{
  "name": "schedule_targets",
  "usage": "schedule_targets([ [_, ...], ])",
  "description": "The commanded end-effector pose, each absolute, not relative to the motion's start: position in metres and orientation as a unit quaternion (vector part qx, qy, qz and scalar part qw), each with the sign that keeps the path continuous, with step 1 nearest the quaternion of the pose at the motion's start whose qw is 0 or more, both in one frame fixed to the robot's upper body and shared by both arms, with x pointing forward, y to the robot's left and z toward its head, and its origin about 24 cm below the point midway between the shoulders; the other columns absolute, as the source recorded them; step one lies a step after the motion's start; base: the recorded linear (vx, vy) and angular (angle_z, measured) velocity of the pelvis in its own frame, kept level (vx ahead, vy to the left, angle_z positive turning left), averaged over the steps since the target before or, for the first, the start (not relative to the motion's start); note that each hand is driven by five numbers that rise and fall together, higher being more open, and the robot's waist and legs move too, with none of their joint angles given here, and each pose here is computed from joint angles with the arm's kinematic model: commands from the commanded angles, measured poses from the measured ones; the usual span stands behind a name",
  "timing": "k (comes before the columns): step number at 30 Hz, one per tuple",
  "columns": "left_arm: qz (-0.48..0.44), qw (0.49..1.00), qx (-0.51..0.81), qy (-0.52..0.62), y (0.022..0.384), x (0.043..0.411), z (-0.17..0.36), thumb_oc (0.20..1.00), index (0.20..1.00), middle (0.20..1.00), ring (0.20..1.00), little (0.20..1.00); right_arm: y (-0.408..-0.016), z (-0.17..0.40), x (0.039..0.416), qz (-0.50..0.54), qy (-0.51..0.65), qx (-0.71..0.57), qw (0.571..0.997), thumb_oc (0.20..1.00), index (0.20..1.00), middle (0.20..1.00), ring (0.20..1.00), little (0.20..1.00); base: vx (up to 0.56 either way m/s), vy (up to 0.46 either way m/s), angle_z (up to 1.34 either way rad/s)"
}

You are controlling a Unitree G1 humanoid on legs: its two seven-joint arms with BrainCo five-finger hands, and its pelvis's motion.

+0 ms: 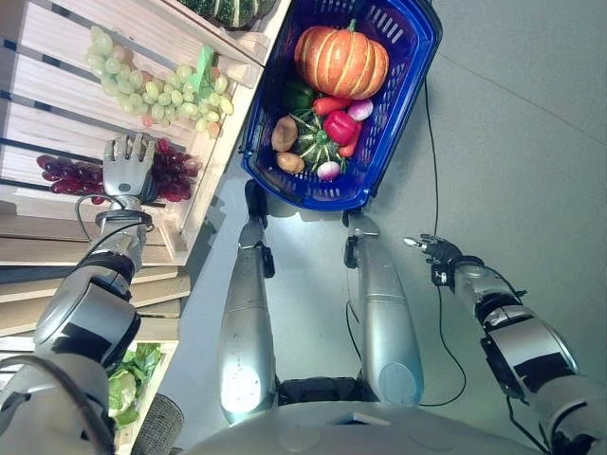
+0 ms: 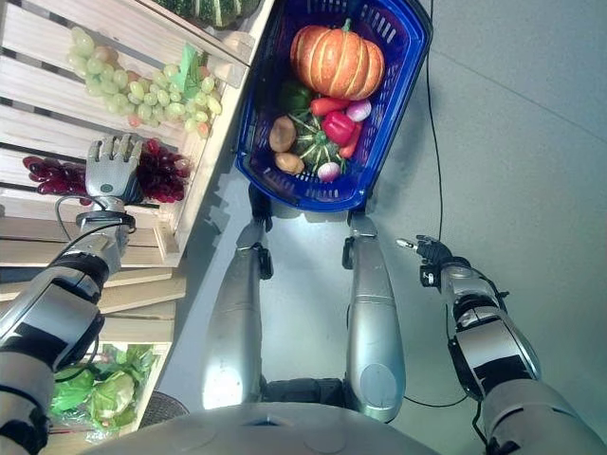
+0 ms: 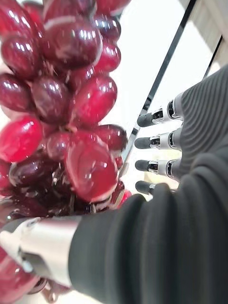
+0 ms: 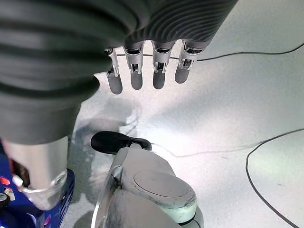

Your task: Pick up fruits and vegetables into the basket

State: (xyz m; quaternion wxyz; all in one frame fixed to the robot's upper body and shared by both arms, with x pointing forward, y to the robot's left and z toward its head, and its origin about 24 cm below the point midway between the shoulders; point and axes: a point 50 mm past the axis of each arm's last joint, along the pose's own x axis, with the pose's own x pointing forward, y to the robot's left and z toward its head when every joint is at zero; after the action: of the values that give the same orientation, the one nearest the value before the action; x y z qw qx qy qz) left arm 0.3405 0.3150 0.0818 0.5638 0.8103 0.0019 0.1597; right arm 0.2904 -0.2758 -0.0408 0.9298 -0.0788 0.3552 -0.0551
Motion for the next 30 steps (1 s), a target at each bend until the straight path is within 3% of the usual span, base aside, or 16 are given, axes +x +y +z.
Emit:
schedule_targets([
  [1,0.151,0.563,0.812,0.022,0.320,0.336,0.074,1.000,1.000,1.000,1.000,1.000,-0.286,-0.052,0.273,-0.068,0.383,-0.083,0.917,1.000,1.000,1.000,1.000,1.000,0.00,0.000,0.00],
  [10,0.091,0.593,0.799,0.033,0.306,0.340,0.062,1.000,1.000,1.000,1.000,1.000,-0.283,-0.051,0.277,-0.065,0.380,-0.084,0.919,1.000,1.000,1.000,1.000,1.000,0.00,0.000,0.00],
  [21,0.087,0.573,0.809,0.099,0.315,0.336,0.056,1.000,1.000,1.000,1.000,1.000,-0.285,-0.048,0.279,-0.066,0.377,-0.085,0.920,1.000,1.000,1.000,1.000,1.000,0.00,0.000,0.00],
  [23,0.099,0.557,0.816,0.121,0.320,0.333,0.055,0.928,0.928,0.928,0.928,0.928,-0.284,-0.048,0.279,-0.065,0.377,-0.085,0.920,1.000,1.000,1.000,1.000,1.000,0.00,0.000,0.00],
  [26,0.115,0.538,0.822,0.146,0.327,0.329,0.055,1.000,1.000,1.000,1.000,1.000,-0.283,-0.049,0.279,-0.064,0.378,-0.084,0.920,1.000,1.000,1.000,1.000,1.000,0.00,0.000,0.00],
  [30,0.128,0.527,0.821,0.178,0.335,0.322,0.050,1.000,1.000,1.000,1.000,1.000,-0.282,-0.049,0.279,-0.065,0.378,-0.082,0.920,1.000,1.000,1.000,1.000,1.000,0.00,0.000,0.00],
])
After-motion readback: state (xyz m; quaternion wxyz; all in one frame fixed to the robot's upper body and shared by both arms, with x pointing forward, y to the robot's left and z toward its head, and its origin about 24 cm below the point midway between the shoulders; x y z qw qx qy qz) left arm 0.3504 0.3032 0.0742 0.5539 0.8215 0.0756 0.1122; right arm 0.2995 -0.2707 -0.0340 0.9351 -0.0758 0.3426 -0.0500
